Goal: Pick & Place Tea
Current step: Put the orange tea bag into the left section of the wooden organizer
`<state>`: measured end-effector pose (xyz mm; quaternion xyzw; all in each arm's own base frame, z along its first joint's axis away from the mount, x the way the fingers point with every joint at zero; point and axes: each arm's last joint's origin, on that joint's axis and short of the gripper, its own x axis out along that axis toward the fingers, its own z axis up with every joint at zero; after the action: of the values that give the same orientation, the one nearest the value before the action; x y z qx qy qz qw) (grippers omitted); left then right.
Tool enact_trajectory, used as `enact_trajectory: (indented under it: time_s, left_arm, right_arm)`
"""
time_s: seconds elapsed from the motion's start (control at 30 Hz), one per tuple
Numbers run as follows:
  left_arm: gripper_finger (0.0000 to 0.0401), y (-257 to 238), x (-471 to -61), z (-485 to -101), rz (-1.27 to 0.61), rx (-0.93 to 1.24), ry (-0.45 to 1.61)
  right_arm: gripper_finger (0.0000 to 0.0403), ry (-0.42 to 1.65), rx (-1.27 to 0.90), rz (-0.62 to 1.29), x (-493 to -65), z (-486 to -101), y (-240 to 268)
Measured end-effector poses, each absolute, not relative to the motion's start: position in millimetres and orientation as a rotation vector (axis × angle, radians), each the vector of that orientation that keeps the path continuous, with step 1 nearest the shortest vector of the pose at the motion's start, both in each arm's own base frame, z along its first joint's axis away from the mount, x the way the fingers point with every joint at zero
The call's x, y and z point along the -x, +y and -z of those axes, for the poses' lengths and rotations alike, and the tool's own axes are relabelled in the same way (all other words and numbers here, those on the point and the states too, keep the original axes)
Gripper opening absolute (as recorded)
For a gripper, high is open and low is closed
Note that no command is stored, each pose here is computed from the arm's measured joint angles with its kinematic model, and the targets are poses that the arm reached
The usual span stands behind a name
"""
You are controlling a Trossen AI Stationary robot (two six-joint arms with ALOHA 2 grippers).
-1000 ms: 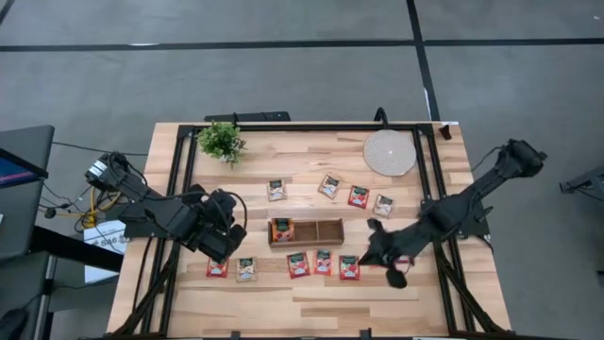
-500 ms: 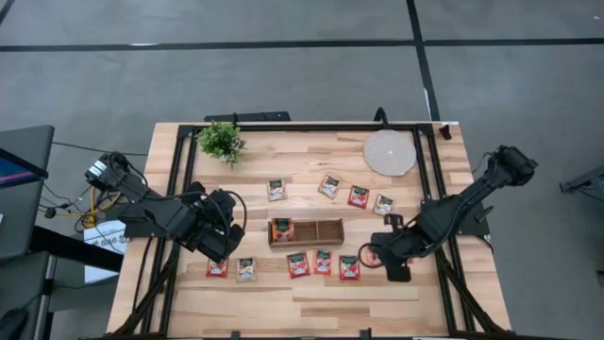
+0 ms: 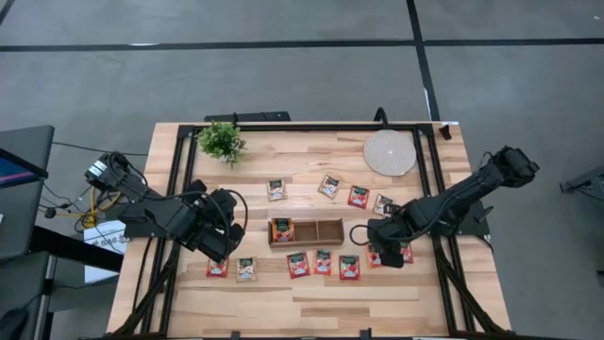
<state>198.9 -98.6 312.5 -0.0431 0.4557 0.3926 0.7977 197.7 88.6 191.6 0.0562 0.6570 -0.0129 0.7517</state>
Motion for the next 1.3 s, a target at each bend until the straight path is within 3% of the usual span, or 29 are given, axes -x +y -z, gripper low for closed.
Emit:
enact_trajectory:
  time_s: [0.5,0.9,1.3]
  left_arm:
    - [0.0096,-99,-199,-313,-0.841,0.090,0.980]
    - [0.0096,-99,-199,-313,-0.841,0.091,0.979]
    - [0.0096,-100,-201,-312,-0.833,0.110,0.966]
  right_arm:
    - [0.0145,1.469,-0.190,-0.028,-188,-161,82]
    - [0.0150,1.423,-0.188,-0.002,-193,-161,80]
    - [0.0142,1.537,-0.149,0.034,-207,-127,82]
